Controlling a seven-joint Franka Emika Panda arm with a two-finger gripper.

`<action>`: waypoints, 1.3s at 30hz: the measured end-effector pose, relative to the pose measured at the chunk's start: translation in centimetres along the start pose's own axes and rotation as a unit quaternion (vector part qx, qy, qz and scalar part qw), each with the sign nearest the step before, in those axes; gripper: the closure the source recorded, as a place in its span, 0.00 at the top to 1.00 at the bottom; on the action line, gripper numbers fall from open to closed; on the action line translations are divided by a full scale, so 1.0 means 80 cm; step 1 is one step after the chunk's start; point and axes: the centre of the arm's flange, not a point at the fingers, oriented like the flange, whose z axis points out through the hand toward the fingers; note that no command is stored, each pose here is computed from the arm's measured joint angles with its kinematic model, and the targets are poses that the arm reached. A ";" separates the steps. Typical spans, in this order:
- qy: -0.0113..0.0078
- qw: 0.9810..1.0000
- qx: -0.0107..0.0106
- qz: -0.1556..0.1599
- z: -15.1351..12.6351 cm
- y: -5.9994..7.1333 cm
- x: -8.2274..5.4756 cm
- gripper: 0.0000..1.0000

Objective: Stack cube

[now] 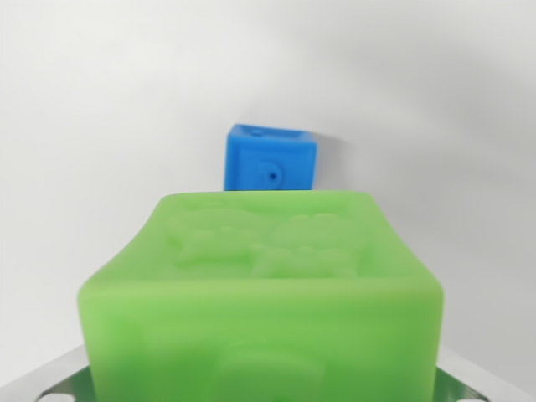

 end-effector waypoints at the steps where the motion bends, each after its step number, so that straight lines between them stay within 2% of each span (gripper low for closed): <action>1: 0.000 1.000 0.000 -0.001 0.000 -0.002 -0.001 0.00; 10: -0.003 1.000 -0.004 -0.001 0.039 -0.003 0.000 0.00; 19: -0.001 1.000 -0.004 -0.001 0.067 -0.003 0.000 0.00; 32: -0.002 1.000 -0.006 -0.001 0.111 -0.002 0.000 0.00; 39: -0.001 1.000 -0.006 -0.001 0.129 -0.002 -0.001 0.00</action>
